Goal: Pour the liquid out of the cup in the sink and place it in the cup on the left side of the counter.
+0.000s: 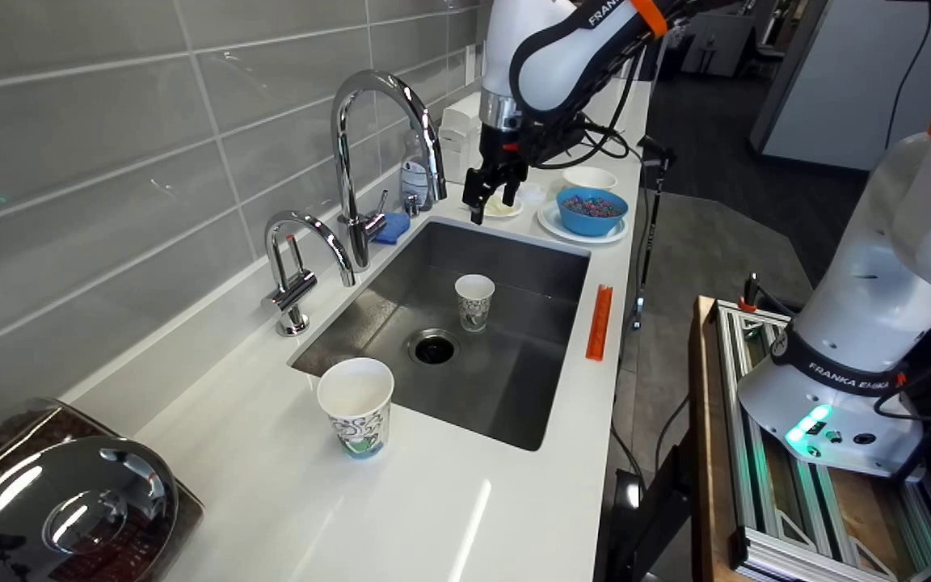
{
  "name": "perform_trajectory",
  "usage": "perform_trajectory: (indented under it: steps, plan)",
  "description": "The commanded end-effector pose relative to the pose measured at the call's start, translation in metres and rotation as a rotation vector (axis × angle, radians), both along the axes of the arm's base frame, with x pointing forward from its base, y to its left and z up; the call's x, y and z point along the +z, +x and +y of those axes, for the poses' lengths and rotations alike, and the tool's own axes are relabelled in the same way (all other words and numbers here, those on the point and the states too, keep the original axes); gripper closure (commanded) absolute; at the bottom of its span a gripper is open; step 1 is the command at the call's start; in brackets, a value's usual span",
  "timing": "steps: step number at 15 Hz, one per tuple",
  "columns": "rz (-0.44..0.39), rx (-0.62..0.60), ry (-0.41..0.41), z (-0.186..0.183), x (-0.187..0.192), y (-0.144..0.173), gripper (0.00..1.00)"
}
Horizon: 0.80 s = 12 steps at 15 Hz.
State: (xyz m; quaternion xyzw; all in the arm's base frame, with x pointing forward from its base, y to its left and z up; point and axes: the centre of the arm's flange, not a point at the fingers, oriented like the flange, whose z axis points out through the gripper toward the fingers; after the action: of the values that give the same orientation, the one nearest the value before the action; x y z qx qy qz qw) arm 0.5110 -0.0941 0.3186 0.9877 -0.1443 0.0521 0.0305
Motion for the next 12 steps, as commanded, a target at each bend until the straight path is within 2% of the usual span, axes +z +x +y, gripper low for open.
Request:
perform_trajectory:
  steps: [1, 5, 9, 12]
  plan:
    - [-0.033, -0.073, -0.019, -0.025, -0.020, -0.017, 0.00]
    - [-0.020, -0.163, -0.021, -0.056, -0.043, -0.035, 0.00]
    - [-0.014, -0.199, -0.013, -0.064, -0.045, -0.038, 0.00]
    - [-0.002, -0.179, -0.011, -0.066, -0.041, -0.036, 0.00]
